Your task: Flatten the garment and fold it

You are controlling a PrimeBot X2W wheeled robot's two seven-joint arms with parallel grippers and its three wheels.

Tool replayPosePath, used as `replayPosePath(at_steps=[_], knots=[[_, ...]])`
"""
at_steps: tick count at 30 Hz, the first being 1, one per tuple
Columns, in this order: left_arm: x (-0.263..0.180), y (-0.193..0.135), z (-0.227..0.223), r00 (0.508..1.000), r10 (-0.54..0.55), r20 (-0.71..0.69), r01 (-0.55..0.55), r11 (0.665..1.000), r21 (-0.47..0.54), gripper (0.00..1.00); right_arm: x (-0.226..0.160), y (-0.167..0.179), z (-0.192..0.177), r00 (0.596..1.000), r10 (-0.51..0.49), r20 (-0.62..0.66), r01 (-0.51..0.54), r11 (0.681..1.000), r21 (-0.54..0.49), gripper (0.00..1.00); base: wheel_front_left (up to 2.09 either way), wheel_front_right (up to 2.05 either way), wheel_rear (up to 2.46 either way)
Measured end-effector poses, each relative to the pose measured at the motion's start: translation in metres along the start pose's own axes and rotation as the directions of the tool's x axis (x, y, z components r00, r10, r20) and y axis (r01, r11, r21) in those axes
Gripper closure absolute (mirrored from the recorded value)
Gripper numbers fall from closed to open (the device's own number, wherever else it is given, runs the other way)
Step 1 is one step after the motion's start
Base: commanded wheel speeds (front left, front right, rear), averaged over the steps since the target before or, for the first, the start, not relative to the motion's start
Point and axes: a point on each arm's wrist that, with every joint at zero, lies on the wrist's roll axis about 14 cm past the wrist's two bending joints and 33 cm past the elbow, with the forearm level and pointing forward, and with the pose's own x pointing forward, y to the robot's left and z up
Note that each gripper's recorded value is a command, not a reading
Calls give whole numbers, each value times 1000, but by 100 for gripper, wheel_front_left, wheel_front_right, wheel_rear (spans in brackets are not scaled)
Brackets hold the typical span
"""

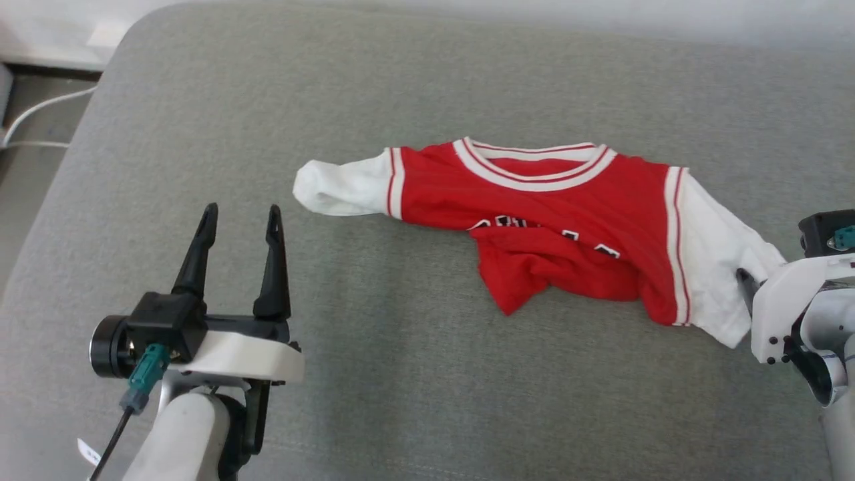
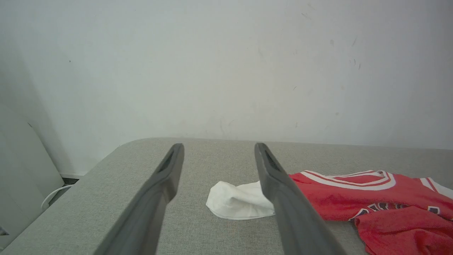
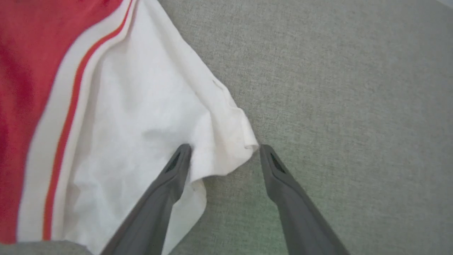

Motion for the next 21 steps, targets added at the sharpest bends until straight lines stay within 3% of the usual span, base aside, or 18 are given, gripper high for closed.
replayPosePath(at_steps=[4, 5, 6, 9, 16, 21], knots=[[-2, 8, -3, 1000, 22, -7, -22, 1000, 1, 0, 11, 6, -5, 1000, 11, -19, -11, 1000, -9, 0, 0, 0, 0], [-2, 9, -4, 1000, 25, -10, -25, 1000, 2, 0, 13, 6, -5, 1000, 12, -16, -13, 1000, -18, 57, 0, 0, 0], [-2, 10, -5, 1000, 27, -11, -27, 1000, 3, 0, 14, 5, -3, 1000, 10, -8, -10, 999, -39, 100, 0, 0, 0], [-1, 9, -8, 1000, 19, -15, -19, 1000, 4, 0, 13, -6, 0, 1000, -14, 22, 15, 999, -49, 100, 0, 0, 0], [1, 0, -12, 1000, -15, -20, 15, 1000, -5, 0, -13, -75, 12, 980, -174, 95, 180, 982, -56, 100, 0, 0, 0], [7, -14, -13, 997, -71, -14, 71, 997, -19, 0, -30, -103, 4, 965, -247, 88, 250, 968, -21, 100, 0, 0, 0]])
